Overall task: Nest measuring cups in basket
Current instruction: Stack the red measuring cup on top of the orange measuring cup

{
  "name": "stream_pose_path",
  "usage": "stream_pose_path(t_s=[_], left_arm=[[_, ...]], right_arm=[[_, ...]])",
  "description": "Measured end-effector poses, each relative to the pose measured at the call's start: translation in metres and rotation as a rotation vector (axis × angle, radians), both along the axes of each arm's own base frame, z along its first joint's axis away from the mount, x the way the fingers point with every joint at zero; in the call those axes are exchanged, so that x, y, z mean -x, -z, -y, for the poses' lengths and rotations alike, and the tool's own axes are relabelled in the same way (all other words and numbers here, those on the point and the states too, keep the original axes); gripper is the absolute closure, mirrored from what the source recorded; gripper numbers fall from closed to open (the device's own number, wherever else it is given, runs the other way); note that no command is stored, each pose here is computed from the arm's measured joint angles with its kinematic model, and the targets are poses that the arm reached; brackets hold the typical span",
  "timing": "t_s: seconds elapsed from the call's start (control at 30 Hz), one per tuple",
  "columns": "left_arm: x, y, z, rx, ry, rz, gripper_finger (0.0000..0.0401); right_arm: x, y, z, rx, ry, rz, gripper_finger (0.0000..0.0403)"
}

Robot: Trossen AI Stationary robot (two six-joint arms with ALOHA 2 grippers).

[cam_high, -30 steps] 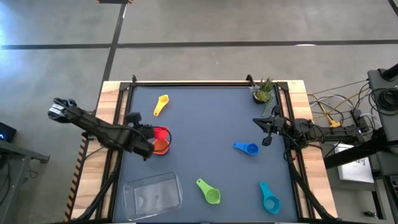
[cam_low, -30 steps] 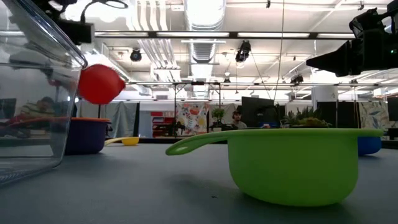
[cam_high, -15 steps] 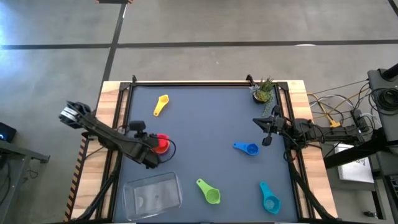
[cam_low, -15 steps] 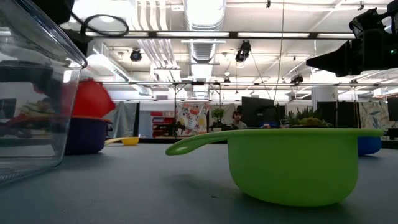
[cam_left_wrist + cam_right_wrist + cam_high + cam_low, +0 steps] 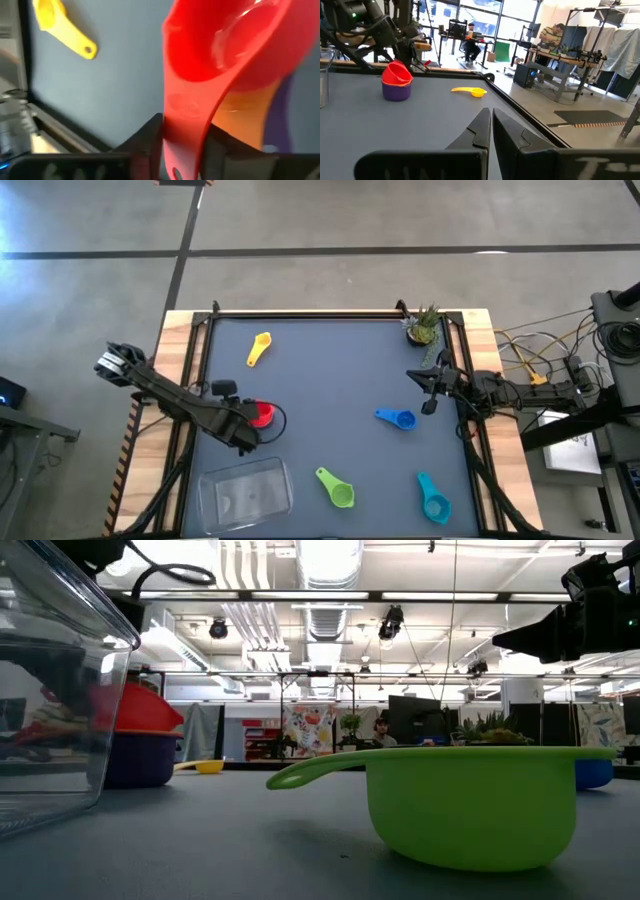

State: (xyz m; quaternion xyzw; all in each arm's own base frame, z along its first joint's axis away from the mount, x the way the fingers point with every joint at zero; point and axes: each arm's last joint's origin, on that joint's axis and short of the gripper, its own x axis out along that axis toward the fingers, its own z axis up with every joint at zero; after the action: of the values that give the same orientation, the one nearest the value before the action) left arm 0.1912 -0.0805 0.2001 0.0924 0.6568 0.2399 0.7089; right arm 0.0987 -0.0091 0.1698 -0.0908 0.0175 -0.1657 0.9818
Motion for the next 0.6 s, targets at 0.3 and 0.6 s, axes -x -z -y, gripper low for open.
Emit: stream_pose_path(t_s=[0.3,0.6], left_arm=[[-0.007,-0.026,0.005,0.103,-0.011,0.104,0.0183],[-0.004,-0.044,0.003,0.131,-0.096,0.221,0.0132]], right_arm=[[0.000,0.000,0.000,0.000,0.000,0.000,0.0394],[0.000,0.000,0.000,0.000,0.000,0.001,0.0394]])
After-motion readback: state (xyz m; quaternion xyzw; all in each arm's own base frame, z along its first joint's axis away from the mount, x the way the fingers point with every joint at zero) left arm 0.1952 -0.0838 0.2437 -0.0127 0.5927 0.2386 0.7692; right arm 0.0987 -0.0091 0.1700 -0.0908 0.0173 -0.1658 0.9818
